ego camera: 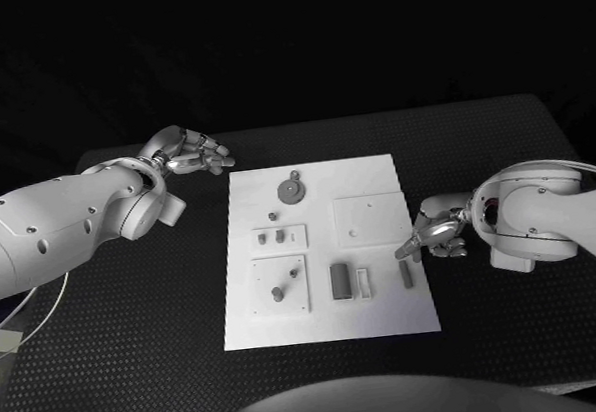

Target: Assemble the parts on the task board

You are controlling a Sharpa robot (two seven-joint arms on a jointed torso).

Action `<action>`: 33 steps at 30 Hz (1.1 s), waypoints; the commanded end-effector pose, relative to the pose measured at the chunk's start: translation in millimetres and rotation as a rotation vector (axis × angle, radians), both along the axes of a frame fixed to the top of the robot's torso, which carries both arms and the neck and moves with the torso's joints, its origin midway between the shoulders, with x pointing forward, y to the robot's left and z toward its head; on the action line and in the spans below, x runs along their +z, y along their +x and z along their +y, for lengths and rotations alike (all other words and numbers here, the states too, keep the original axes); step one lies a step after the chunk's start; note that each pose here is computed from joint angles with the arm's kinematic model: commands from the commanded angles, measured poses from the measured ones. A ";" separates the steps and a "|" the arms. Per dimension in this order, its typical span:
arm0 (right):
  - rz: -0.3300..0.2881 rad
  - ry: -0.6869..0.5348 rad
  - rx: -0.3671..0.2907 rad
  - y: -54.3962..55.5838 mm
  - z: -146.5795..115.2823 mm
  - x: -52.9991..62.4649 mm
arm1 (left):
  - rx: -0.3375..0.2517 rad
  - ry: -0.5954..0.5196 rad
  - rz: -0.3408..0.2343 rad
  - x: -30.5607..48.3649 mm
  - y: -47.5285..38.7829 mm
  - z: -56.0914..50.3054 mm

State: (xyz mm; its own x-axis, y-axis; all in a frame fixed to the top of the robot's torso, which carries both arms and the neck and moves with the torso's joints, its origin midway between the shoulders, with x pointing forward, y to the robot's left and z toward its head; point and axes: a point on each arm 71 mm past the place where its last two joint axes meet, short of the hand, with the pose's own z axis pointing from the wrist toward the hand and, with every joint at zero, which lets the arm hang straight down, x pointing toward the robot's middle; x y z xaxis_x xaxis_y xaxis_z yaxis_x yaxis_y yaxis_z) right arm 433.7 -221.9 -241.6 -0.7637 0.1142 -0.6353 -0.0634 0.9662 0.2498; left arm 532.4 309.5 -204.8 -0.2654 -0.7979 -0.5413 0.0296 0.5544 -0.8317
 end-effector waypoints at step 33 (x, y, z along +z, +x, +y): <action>0.047 -0.141 0.110 -7.5 23.2 -38.5 | -0.015 -0.010 0.003 0.6 -0.4 -2.0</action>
State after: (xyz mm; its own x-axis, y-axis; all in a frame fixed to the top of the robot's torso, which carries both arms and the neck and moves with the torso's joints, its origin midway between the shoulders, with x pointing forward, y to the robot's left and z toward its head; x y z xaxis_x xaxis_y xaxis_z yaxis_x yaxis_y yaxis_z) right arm 429.4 -198.4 -273.6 -0.7867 -0.0252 -0.6168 -0.1418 0.9798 0.1408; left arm 532.3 309.4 -204.9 -0.2681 -0.7975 -0.5404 0.0291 0.5540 -0.8320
